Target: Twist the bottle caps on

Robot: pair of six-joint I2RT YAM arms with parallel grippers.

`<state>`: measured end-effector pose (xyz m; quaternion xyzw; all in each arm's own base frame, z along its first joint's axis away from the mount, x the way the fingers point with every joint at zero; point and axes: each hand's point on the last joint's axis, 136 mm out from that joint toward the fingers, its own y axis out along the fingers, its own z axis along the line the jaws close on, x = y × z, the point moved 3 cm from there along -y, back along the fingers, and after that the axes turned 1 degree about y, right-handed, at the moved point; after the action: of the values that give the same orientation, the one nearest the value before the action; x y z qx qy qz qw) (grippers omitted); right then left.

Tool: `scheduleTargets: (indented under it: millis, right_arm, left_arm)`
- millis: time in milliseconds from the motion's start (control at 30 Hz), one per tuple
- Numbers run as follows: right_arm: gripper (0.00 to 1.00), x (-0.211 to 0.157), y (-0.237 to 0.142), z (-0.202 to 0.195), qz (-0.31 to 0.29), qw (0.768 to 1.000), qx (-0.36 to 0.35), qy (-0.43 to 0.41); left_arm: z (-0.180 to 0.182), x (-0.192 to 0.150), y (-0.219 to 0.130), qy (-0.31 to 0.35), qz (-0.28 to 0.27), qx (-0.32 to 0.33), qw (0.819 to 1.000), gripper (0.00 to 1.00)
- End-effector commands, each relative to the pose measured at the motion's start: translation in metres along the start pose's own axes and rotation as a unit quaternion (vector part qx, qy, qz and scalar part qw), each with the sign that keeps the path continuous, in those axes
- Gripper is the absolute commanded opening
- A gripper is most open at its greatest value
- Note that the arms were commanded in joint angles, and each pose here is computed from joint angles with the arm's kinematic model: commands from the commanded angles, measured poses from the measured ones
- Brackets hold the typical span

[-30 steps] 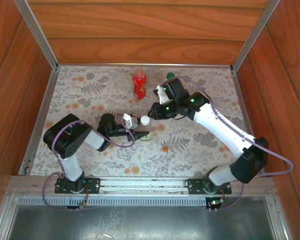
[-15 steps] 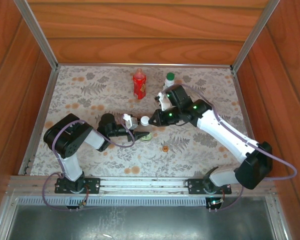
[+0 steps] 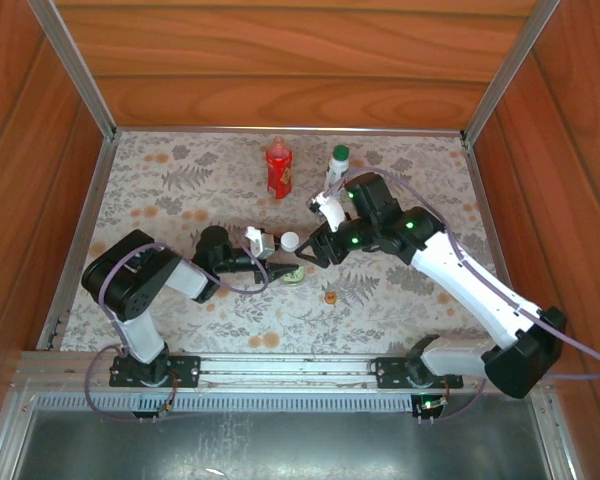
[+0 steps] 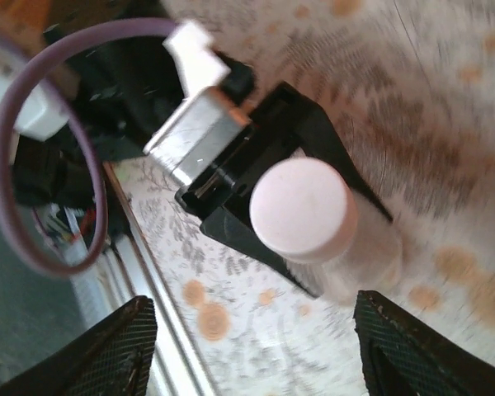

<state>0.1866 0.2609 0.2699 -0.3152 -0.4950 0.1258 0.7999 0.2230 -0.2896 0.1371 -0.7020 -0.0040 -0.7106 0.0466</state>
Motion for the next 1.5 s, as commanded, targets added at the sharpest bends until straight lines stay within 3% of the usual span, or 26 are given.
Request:
scheduleTargets:
  millis: [0,133,433,667,1233,1367,1467]
  right_arm:
    - [0.72,0.0,-0.009,0.019,-0.03,0.971,0.03,-0.233]
    - [0.75,0.004,-0.011,0.027,-0.029,0.951,0.059,-0.303]
    - [0.74,0.025,0.001,0.038,-0.044,0.936,0.136,-0.323]
    - [0.64,0.032,0.005,0.047,-0.057,0.934,0.185,-0.301]
    - [0.42,0.028,0.014,0.037,-0.034,0.944,0.17,-0.28]
    - [0.39,0.024,0.015,0.033,-0.027,0.95,0.151,-0.272]
    - [0.37,0.024,0.017,0.024,-0.021,0.959,0.116,-0.259]
  left_arm:
    - [-0.013,0.022,-0.001,-0.002,-0.022,-0.052,0.998,0.59]
    - [-0.024,0.034,-0.002,0.003,-0.031,-0.083,0.996,0.59]
    - [-0.04,0.057,-0.005,0.011,-0.044,-0.137,0.99,0.59]
    - [-0.045,0.061,-0.005,0.014,-0.045,-0.145,0.988,0.59]
    - [-0.044,0.066,-0.005,0.025,-0.047,-0.132,0.99,0.59]
    - [-0.035,0.073,-0.002,0.036,-0.053,-0.102,0.993,0.59]
    - [-0.015,0.079,0.001,0.044,-0.059,-0.04,0.997,0.59]
